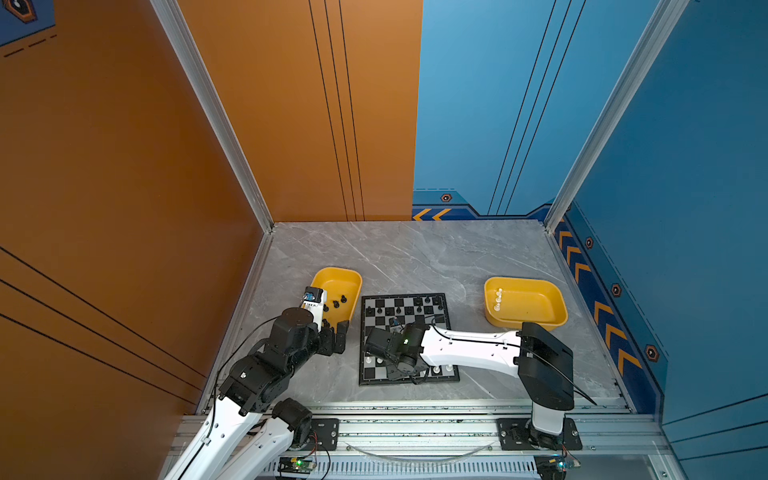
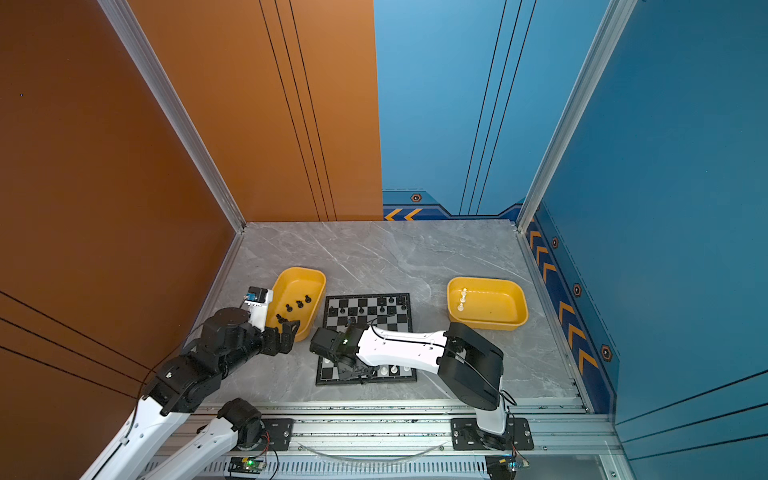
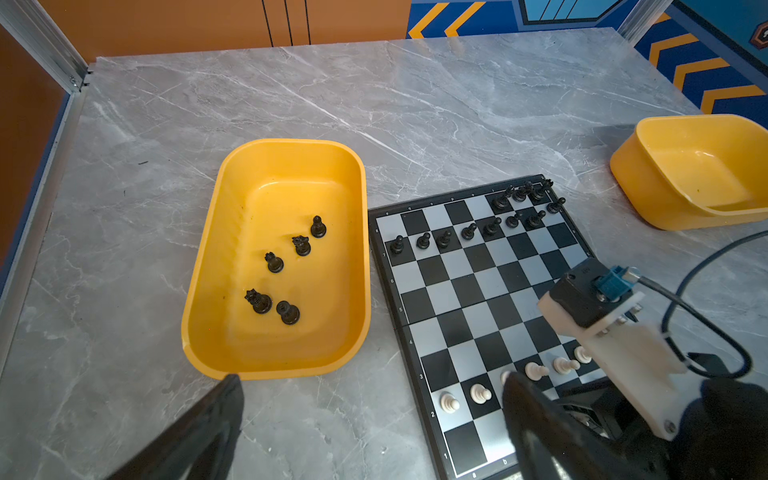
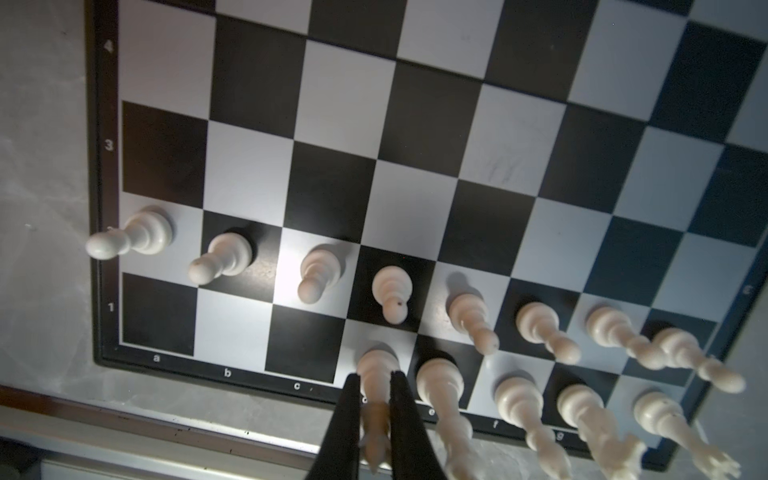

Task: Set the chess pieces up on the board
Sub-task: 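Lower the white piece onto a nearest-row square and open the right gripper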

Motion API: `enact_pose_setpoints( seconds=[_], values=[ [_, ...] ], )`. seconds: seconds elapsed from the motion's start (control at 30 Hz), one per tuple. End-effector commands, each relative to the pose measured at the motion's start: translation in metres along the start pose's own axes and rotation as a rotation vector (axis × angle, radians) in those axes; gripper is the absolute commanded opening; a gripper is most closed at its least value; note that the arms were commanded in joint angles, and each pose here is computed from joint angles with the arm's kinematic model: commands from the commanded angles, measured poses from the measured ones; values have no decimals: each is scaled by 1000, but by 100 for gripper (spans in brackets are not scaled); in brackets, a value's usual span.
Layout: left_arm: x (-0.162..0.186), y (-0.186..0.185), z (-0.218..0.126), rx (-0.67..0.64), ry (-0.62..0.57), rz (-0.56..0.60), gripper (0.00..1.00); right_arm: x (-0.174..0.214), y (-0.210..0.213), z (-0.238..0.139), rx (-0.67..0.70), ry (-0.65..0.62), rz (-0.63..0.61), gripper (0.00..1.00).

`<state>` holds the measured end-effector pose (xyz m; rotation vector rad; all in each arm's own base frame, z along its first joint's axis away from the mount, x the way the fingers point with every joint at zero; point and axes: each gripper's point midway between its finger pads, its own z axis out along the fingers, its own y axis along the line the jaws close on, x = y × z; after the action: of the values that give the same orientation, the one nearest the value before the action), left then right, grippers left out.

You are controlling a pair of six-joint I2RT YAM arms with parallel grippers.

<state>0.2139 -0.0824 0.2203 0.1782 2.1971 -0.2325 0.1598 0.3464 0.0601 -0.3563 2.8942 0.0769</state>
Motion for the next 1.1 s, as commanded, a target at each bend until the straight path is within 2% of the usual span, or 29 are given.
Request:
enact_pose_setpoints(
  seconds=[0.0, 0.37, 0.6, 0.9, 1.07],
  values=[
    [-4, 1, -4, 2, -5, -16, 98, -2, -8, 7, 29, -15, 3, 12],
    [-3, 1, -4, 2, -8, -20, 98, -3, -6, 8, 18, -14, 1, 15],
    [-5, 1, -5, 3, -13, -18, 98, -4, -7, 5, 15, -20, 2, 24],
    [-5, 0, -4, 5, -12, -20, 98, -11, -5, -11, -11, -51, 8, 32],
    [-10, -1, -1, 8, -20, -23, 98, -21, -3, -27, -32, -75, 16, 33]
  ],
)
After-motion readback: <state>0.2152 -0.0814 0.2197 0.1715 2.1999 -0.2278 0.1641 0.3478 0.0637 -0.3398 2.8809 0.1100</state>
